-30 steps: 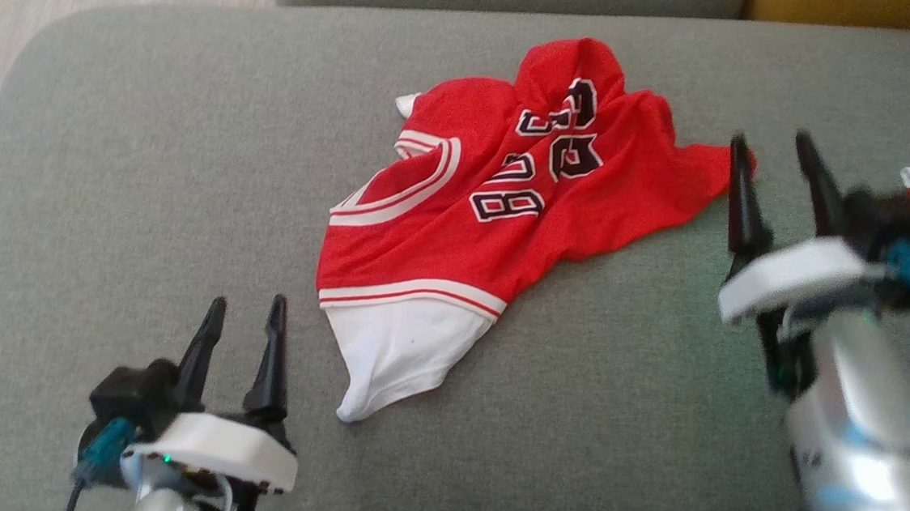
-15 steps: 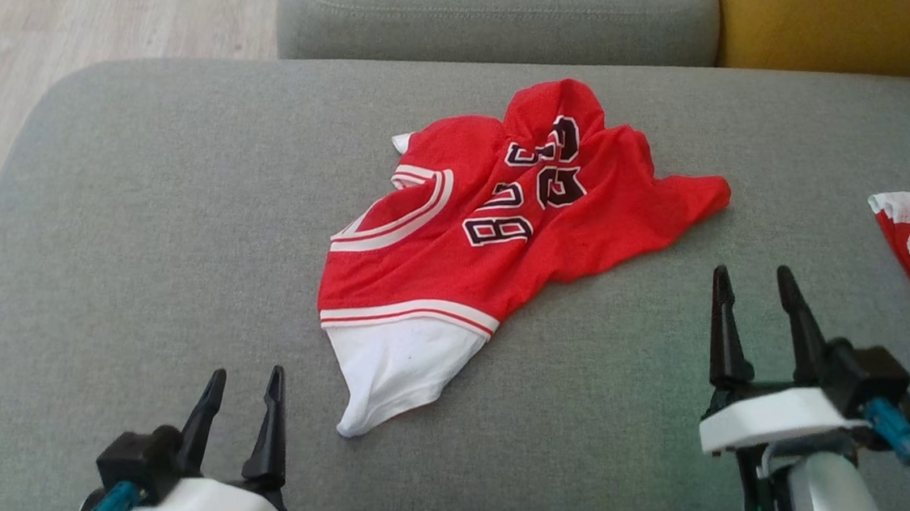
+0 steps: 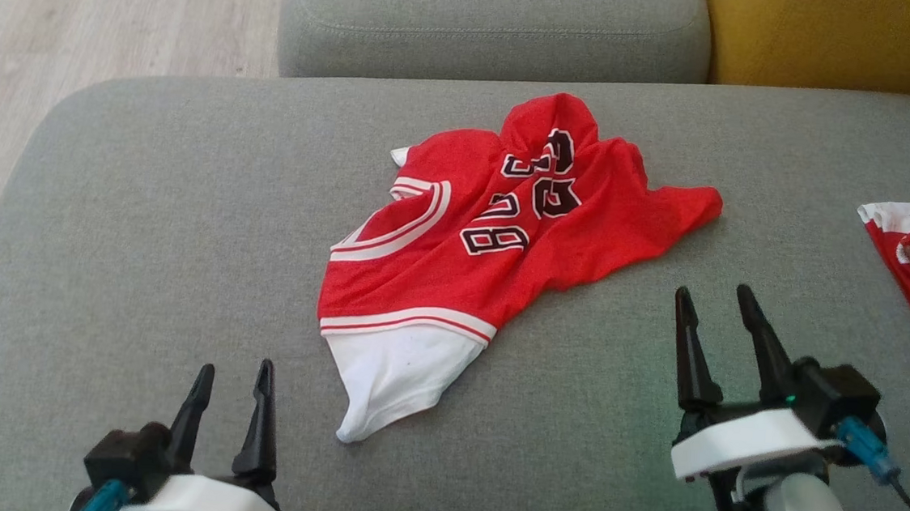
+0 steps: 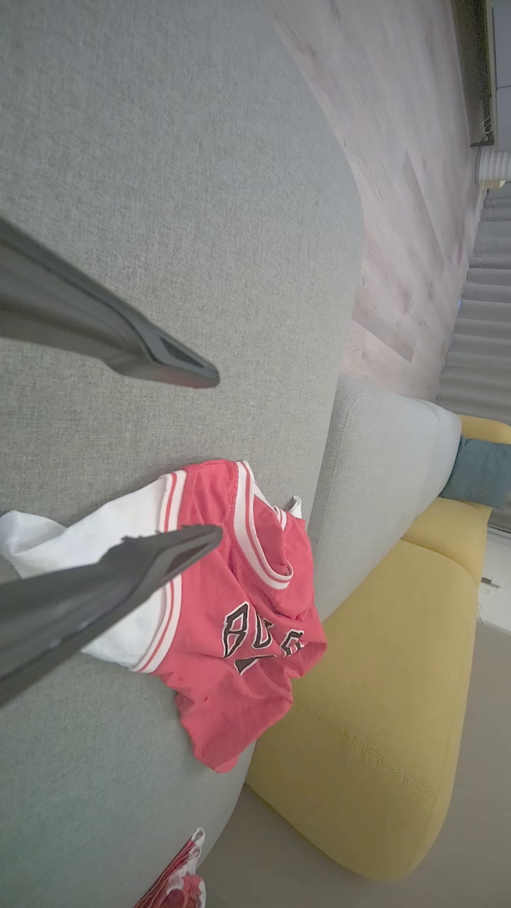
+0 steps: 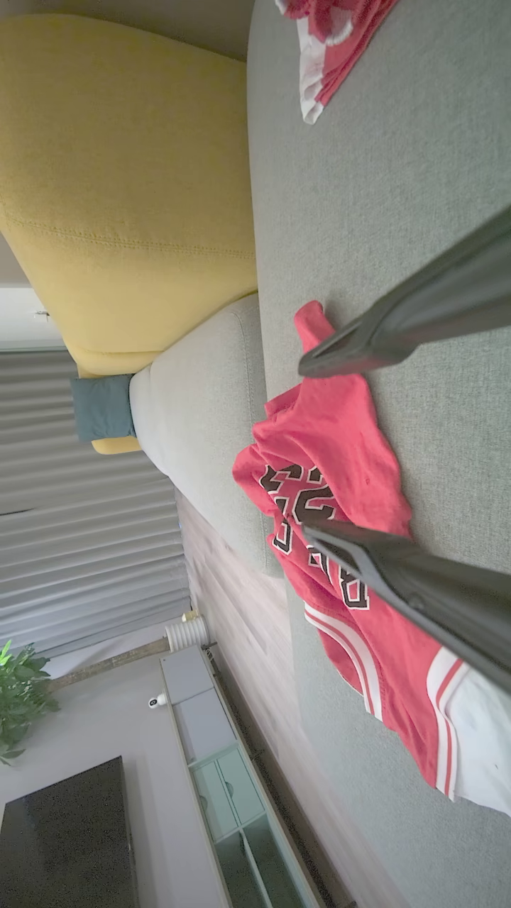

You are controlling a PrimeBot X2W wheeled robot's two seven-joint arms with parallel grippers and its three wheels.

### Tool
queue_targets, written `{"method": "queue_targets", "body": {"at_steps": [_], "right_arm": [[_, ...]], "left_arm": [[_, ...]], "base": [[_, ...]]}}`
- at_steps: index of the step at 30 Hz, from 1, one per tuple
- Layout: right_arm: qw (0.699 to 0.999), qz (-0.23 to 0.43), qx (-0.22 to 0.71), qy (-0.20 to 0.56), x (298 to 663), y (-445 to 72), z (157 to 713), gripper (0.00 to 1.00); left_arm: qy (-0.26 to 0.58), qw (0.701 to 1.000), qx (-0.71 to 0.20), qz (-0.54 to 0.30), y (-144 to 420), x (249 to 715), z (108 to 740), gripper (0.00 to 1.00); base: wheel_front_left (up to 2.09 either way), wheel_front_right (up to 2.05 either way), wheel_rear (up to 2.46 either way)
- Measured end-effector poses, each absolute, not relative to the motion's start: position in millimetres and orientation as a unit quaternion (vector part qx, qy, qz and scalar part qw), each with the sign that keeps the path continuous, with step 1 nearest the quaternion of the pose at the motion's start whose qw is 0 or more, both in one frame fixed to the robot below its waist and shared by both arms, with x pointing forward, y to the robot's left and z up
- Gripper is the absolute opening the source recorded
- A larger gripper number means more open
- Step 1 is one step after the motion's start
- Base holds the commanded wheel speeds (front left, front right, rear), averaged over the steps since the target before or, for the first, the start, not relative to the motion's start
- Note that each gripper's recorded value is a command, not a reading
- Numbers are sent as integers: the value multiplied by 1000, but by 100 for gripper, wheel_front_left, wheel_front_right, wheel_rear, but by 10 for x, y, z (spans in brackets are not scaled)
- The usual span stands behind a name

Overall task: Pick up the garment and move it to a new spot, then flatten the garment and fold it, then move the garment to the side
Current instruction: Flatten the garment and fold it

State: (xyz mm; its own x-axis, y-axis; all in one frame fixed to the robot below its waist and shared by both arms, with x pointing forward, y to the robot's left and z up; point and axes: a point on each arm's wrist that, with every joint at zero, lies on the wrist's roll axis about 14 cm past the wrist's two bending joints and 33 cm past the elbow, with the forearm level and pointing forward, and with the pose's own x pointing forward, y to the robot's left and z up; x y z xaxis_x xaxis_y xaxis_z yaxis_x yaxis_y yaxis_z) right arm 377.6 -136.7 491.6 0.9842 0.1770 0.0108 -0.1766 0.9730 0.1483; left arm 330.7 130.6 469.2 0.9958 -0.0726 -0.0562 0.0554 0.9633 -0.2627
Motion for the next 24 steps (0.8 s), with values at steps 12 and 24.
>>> {"method": "queue_targets", "body": {"at_steps": [12,24], "right_arm": [[993,90,80,-1,3743,-1360,4942,100],[993,90,80,15,3706,-1354,4851,100]], "left_arm": [[31,991,-130,-25,1343,3263,4697,100],[101,983,-131,-85,1004,3092,4314,100]], "base": [[0,0,0],[0,0,0]]}}
